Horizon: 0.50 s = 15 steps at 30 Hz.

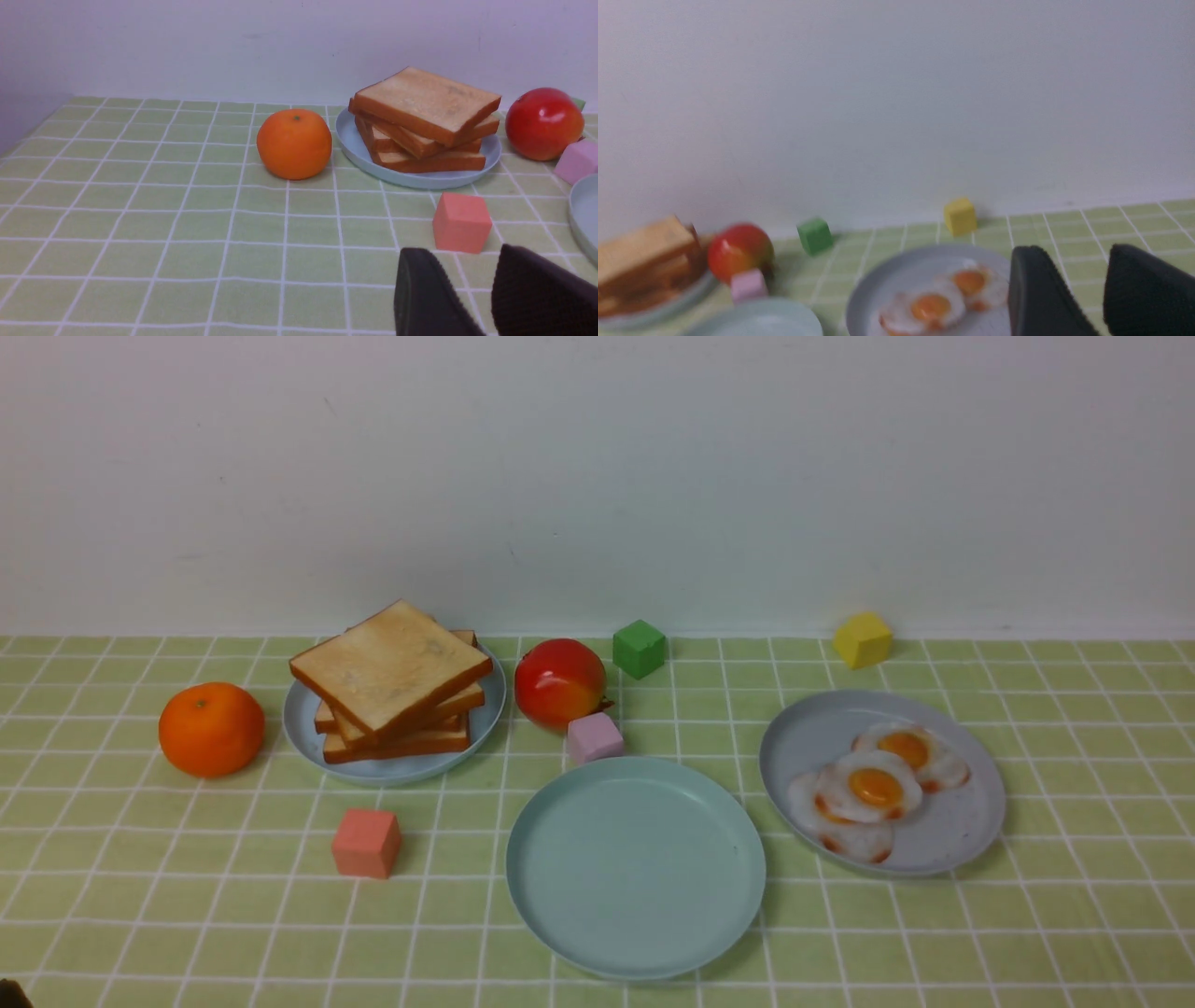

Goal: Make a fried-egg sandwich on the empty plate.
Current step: Use the left arm to grab a slice of bread

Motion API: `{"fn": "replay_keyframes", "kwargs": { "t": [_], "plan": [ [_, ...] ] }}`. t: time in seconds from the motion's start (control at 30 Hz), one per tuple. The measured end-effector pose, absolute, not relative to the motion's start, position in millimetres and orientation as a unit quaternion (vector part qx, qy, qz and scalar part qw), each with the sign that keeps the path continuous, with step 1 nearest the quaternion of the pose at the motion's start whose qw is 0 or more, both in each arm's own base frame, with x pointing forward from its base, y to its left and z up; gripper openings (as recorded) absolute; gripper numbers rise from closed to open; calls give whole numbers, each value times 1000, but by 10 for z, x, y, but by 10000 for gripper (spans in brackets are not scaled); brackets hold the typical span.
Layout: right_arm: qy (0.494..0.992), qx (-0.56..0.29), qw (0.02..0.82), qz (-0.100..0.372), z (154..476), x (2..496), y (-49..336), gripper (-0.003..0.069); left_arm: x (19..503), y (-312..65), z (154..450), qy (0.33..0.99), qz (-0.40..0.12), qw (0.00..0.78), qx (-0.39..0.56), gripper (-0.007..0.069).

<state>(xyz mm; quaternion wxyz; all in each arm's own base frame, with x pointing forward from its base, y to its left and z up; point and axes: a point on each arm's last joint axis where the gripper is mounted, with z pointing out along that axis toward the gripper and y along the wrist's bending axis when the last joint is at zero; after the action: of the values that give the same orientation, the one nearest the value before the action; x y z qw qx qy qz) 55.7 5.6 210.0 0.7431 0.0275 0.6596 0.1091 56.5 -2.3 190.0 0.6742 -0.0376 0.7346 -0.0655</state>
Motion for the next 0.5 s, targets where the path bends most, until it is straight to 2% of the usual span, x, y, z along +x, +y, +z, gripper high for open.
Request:
{"fn": "replay_keyframes", "kwargs": {
  "t": [0.03,0.1,0.13,0.17,0.27,0.33,0.37,0.43,0.5],
  "plan": [
    [631,53,763,135,2165,547,44,241,568,-31,1943,714,-110,687,-74,237],
    [593,78,785,160,2242,530,23,241,567,-33,2013,681,-160,705,-114,237],
    [567,97,798,179,2291,515,6,241,559,-21,2103,637,-205,728,-150,237],
    [549,106,807,189,2335,501,-5,241,544,-4,2188,595,-230,752,-166,237],
    [531,114,815,203,2478,474,-12,241,498,26,2354,532,-258,786,-180,237],
    [517,111,823,210,2820,451,-10,241,406,39,2691,483,-277,812,-176,237],
    [516,111,823,210,2852,450,-8,241,390,40,2758,476,-279,815,-175,237],
    [516,106,822,216,3311,476,7,241,341,29,3168,469,-297,813,-174,237],
    [534,102,811,219,3654,572,33,241,376,3,3494,496,-310,791,-180,237]
  ]
}}
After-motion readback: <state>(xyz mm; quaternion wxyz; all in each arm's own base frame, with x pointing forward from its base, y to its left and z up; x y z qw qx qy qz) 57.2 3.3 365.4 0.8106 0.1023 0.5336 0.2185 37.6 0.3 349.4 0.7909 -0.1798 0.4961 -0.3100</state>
